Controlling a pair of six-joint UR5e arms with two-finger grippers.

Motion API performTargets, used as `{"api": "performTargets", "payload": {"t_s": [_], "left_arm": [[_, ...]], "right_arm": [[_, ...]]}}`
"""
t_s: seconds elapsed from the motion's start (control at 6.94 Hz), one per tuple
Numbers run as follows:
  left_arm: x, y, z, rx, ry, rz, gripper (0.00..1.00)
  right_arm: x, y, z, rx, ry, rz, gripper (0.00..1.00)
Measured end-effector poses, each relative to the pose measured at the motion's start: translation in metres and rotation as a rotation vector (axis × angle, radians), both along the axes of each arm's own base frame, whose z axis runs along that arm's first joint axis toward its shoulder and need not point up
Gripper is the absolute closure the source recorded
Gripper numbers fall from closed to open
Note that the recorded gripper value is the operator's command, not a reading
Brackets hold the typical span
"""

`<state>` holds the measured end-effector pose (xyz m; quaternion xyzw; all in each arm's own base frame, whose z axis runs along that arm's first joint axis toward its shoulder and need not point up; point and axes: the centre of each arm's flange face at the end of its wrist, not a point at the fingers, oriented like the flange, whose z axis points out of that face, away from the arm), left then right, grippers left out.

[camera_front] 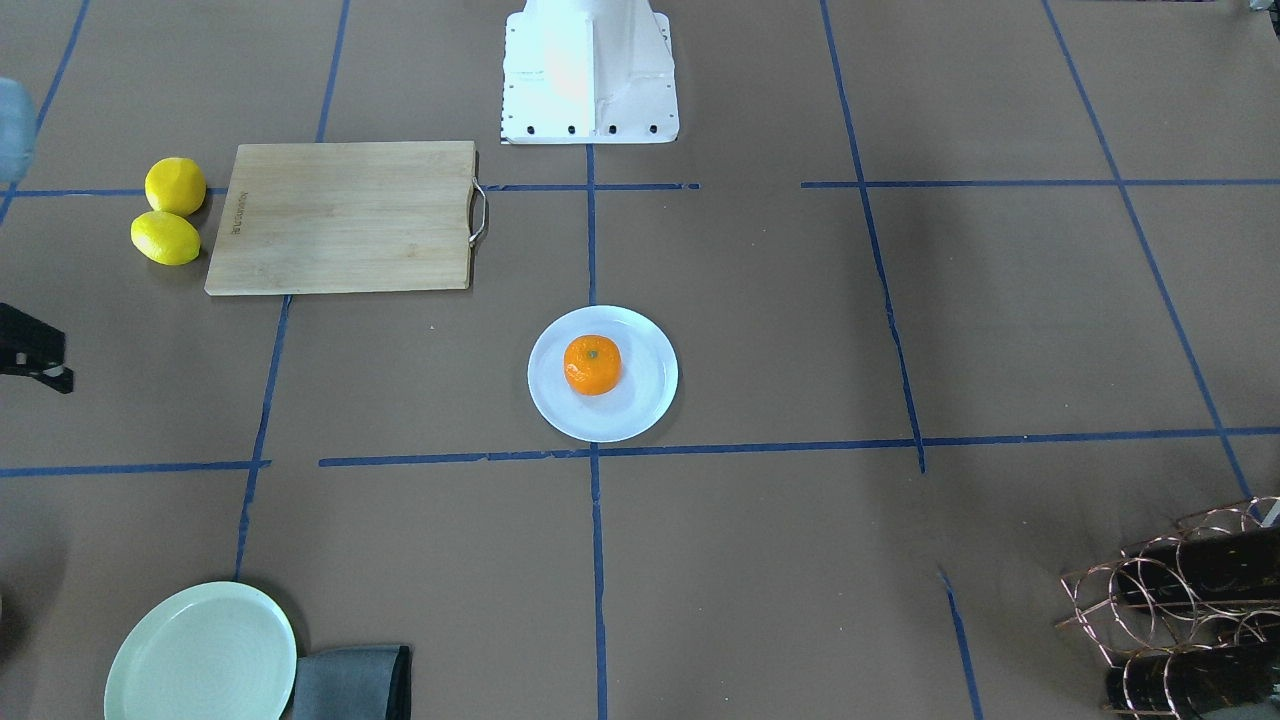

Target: Pick orange to plate

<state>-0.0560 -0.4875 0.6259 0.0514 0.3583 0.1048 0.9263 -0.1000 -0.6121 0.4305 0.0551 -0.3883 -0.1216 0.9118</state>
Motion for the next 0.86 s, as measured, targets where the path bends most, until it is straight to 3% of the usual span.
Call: {"api": "performTargets", "payload": {"t_s": [0.29, 0.58, 0.86], "left_arm": [[-0.001, 0.002, 0.002, -0.021, 0.013, -0.018, 0.00], [-0.001, 0.003, 0.002, -0.026, 0.014, -0.022, 0.00], [-0.001, 0.003, 0.002, -0.027, 0.013, -0.023, 0.00]], "right_arm": [[0.081, 0.002, 0.095, -0.015, -0.007, -0.039, 0.00], [0.145, 0.039, 0.175, -0.043, -0.008, -0.037, 0.00], [0.162, 0.076, 0.216, -0.104, 0.017, 0.012, 0.00]]}}
